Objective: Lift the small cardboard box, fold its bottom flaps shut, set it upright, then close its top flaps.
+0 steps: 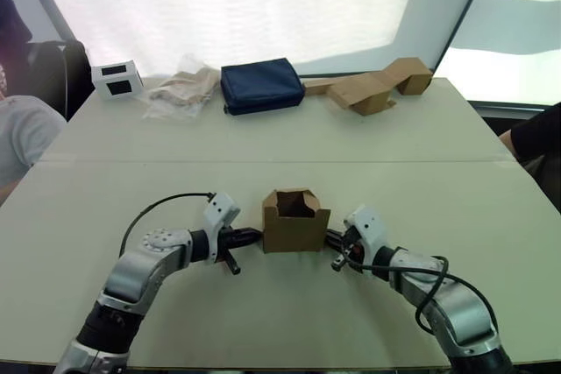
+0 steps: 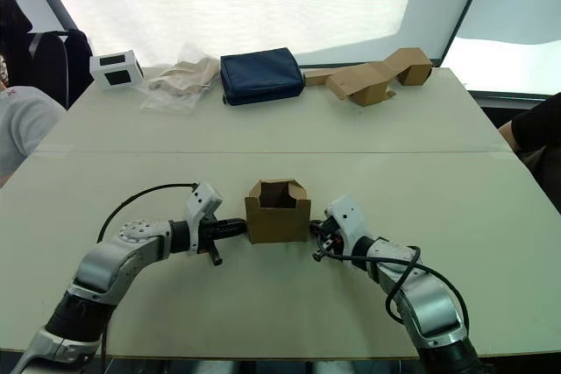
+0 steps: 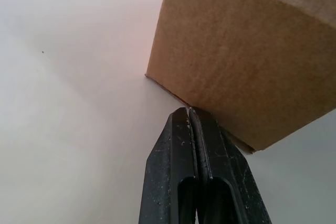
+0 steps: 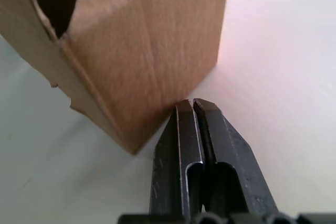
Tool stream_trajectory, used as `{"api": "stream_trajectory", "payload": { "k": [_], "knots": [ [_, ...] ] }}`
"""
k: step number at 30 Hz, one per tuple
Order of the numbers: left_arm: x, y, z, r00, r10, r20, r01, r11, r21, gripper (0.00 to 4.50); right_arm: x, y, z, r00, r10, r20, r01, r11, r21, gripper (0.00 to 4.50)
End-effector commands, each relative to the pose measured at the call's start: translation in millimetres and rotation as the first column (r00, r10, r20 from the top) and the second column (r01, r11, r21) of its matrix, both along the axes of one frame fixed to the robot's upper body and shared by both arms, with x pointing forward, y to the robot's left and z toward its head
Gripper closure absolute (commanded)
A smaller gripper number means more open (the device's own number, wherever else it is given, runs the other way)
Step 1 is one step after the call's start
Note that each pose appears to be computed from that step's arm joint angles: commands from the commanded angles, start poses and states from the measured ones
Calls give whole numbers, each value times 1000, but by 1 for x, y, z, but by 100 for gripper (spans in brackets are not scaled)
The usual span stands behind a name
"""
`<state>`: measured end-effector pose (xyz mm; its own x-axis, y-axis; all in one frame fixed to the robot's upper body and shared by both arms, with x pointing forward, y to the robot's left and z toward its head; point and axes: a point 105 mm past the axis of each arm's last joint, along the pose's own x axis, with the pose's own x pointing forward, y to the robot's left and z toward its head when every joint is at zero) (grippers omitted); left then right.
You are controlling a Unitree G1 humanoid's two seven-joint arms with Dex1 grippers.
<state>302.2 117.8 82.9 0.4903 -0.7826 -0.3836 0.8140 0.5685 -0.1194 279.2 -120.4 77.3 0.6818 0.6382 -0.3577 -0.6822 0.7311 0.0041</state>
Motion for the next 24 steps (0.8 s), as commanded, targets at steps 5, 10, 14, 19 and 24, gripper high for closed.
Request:
{"api": "stream_trajectory", "payload": {
  "k": [5, 10, 14, 19, 24],
  "knots": [
    [4, 40, 51, 996, -60, 71, 63, 997, -40, 447, -12, -15, 37, 988, 128, 81, -122, 990, -71, 450],
    [8, 25, 80, 982, -146, 122, 154, 987, -56, 447, -3, -23, 68, 967, 202, 153, -193, 979, -73, 450],
    [5, 5, 85, 960, -237, 146, 246, 968, -43, 447, 8, -15, 86, 943, 261, 205, -258, 965, -43, 450],
    [4, -11, 91, 952, -259, 163, 275, 958, -81, 447, 8, 4, 90, 928, 308, 209, -316, 949, 8, 450],
    [5, -19, 85, 949, -262, 177, 278, 958, -68, 447, 5, 16, 86, 920, 336, 203, -348, 937, 24, 450]
  ]
}}
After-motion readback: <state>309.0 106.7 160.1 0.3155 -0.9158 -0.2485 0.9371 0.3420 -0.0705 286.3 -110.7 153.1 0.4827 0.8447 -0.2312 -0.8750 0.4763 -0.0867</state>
